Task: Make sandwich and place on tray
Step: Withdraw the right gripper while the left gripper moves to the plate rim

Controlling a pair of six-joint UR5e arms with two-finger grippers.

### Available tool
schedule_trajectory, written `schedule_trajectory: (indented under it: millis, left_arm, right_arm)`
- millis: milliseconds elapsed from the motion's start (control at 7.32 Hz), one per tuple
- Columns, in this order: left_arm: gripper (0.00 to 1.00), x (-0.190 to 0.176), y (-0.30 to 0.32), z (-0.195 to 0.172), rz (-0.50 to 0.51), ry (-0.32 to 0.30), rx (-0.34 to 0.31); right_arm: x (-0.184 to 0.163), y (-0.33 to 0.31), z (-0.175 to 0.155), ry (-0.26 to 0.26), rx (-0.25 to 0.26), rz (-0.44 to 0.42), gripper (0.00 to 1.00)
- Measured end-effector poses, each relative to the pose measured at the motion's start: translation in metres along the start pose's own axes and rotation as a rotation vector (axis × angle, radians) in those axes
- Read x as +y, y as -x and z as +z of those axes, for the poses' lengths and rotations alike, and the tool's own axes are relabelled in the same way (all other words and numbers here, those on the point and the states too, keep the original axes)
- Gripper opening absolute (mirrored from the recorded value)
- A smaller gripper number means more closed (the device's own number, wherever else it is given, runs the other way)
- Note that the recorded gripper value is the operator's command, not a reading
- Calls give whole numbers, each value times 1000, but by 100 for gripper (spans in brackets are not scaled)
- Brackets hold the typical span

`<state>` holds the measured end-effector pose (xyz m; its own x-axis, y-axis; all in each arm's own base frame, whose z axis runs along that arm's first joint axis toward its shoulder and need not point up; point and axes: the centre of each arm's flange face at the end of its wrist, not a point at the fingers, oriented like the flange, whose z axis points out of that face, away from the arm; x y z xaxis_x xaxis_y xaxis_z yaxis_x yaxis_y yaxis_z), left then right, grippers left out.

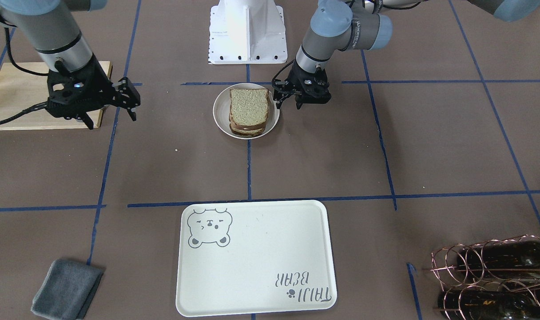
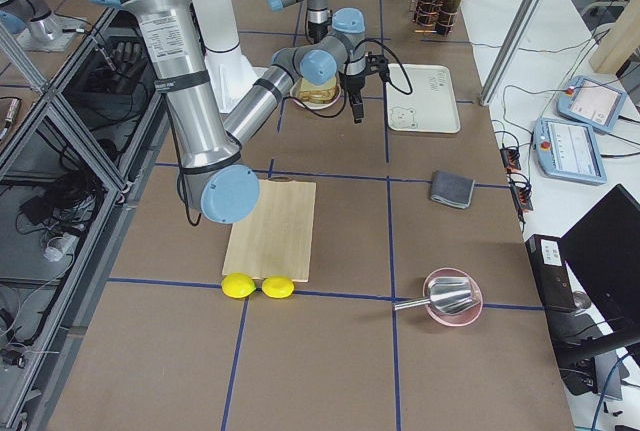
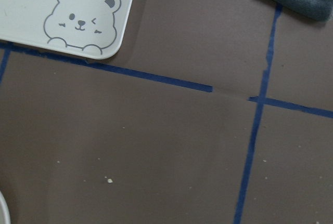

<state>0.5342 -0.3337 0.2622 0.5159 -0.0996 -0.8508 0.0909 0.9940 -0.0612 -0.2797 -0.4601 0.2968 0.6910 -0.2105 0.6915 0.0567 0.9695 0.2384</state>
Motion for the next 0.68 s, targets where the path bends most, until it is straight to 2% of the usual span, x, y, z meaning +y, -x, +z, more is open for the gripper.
schedule_trajectory:
  millis: [273, 683]
  left_arm:
    - [52, 13, -10, 11, 14, 18, -3]
    - [30, 16, -15, 26, 18, 30, -15]
  right_arm:
    - [-2, -66, -9, 22, 24, -46, 100]
    - [3, -163, -25, 60, 5, -77, 100]
